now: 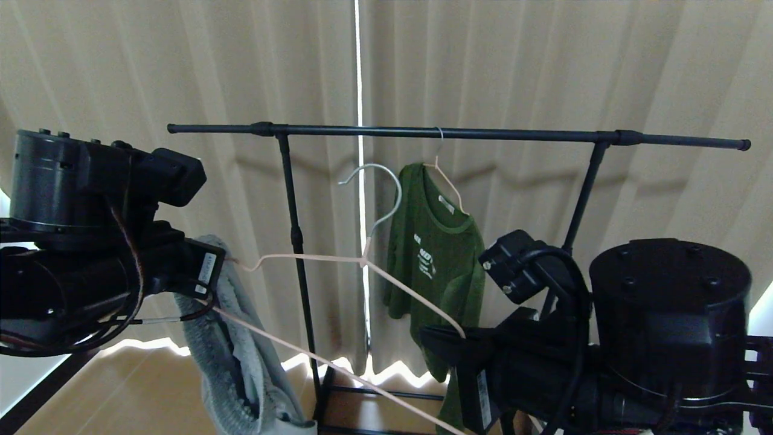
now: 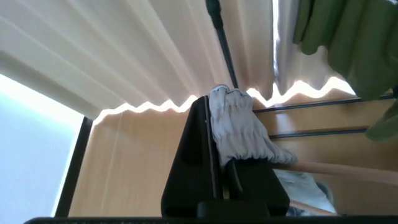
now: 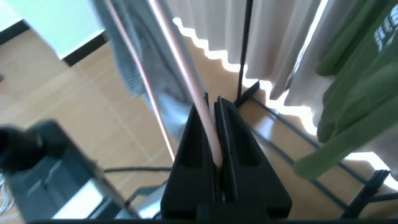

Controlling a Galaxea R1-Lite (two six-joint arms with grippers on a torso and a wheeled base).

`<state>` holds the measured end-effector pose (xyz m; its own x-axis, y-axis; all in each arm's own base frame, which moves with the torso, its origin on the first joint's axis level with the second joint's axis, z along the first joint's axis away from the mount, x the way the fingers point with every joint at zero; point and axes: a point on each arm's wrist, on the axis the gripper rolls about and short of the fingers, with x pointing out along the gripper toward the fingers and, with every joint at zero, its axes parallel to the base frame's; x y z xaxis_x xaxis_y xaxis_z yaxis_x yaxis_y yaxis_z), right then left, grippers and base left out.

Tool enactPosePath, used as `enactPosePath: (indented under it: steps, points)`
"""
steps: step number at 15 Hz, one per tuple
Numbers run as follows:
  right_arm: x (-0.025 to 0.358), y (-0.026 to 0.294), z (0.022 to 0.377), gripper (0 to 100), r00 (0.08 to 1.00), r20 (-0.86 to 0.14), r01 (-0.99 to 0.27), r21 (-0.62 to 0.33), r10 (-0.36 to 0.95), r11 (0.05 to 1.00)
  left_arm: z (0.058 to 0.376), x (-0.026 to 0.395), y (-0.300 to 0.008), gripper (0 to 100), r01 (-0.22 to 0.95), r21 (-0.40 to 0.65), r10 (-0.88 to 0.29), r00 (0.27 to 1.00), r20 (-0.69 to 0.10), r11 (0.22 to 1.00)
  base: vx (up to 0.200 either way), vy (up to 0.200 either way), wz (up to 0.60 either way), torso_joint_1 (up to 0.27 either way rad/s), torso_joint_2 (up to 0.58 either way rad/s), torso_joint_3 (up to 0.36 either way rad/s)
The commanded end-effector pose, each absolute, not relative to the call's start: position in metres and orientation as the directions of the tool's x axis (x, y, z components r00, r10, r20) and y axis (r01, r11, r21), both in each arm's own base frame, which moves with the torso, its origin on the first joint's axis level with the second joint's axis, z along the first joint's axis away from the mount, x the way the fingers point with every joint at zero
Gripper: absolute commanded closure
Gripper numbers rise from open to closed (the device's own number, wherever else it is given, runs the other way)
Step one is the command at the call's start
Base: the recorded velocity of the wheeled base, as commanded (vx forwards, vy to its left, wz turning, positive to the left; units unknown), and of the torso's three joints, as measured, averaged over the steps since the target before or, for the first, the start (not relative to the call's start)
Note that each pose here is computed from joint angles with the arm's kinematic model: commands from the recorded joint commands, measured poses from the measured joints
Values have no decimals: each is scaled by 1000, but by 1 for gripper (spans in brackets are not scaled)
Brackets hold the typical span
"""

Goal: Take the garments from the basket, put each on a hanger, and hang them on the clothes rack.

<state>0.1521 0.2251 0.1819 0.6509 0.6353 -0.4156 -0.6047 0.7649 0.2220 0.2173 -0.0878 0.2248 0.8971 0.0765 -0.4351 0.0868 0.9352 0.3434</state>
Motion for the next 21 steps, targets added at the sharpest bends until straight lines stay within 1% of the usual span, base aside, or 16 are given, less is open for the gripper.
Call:
enactPosePath:
  steps: [1,3,5,6,9,10,13,16,17,21]
  points:
    - [153,233,175,100,639,-442,-609,211,630,765,227,216,-86,100,79,340,80,900,-428,937,0,0,0,0,0,0]
    - [144,235,173,100,607,-478,-628,201,635,752,227,218,-86,100,75,339,82,900,-428,938,0,0,0,0,0,0]
    - [140,237,174,100,597,-483,-635,203,641,745,229,220,-87,100,68,326,81,902,-423,943,0,0,0,0,0,0]
    - [139,236,174,100,602,-502,-626,187,621,757,229,224,-88,100,63,318,83,902,-425,946,0,0,0,0,0,0]
    - [143,233,178,100,662,-544,-552,111,515,827,228,223,-86,100,59,326,93,897,-431,944,0,0,0,0,0,0]
    - [149,229,180,100,692,-544,-512,93,474,854,228,223,-84,100,45,335,112,893,-435,941,0,0,0,0,0,0]
    - [148,220,184,100,704,-534,-498,99,468,862,227,223,-82,100,-12,363,176,889,-424,932,0,0,0,0,0,0]
    - [154,221,185,100,733,-521,-464,88,438,881,224,218,-82,100,7,380,176,880,-442,925,0,0,0,0,0,0]
    - [157,226,185,100,734,-517,-464,90,440,881,221,213,-86,100,41,387,161,865,-476,921,0,0,0,0,0,0]
    - [167,241,188,100,749,-501,-453,92,434,887,222,213,-88,100,41,370,162,850,-502,928,0,0,0,0,0,0]
